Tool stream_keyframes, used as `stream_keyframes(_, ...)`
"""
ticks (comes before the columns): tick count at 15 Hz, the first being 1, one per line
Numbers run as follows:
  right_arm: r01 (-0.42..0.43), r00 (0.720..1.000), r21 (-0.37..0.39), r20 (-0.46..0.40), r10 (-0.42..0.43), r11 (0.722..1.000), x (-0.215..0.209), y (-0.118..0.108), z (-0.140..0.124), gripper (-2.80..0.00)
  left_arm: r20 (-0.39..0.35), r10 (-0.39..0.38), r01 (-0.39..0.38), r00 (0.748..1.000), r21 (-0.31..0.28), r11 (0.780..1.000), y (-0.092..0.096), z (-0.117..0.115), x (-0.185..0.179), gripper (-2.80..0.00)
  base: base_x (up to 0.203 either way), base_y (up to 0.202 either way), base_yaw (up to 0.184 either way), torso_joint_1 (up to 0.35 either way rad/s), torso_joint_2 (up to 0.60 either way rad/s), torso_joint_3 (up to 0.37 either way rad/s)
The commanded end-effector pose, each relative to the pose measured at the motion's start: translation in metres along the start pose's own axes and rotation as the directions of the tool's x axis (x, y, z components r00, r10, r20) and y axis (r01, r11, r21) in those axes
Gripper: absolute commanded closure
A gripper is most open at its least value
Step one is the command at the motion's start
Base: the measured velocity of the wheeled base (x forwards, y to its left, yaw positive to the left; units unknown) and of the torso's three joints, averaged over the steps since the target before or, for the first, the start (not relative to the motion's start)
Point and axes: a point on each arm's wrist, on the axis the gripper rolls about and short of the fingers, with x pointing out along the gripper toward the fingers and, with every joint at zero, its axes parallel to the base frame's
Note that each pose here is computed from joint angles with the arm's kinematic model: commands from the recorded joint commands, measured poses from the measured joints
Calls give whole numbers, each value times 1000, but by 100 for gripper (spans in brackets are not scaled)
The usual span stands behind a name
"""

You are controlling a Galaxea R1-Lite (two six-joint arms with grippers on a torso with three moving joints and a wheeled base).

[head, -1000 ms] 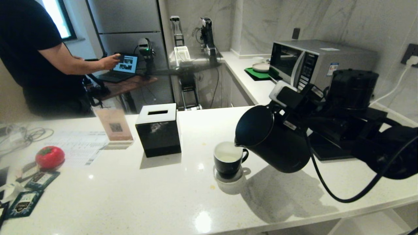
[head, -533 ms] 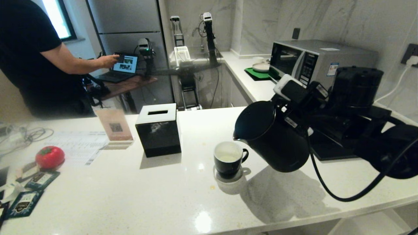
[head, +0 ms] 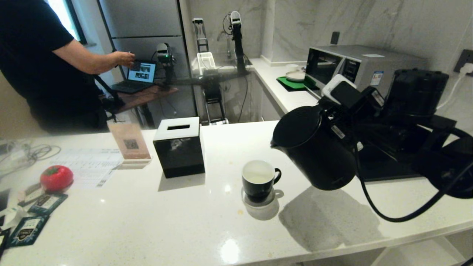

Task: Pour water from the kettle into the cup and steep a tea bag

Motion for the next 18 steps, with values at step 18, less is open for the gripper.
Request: stream_keyframes(18, 185, 982, 392, -103, -156, 901, 4, -51, -34, 0, -1, 0, 0, 1000, -1, 1000, 0, 0, 0, 0, 0, 0, 0, 0, 0, 0)
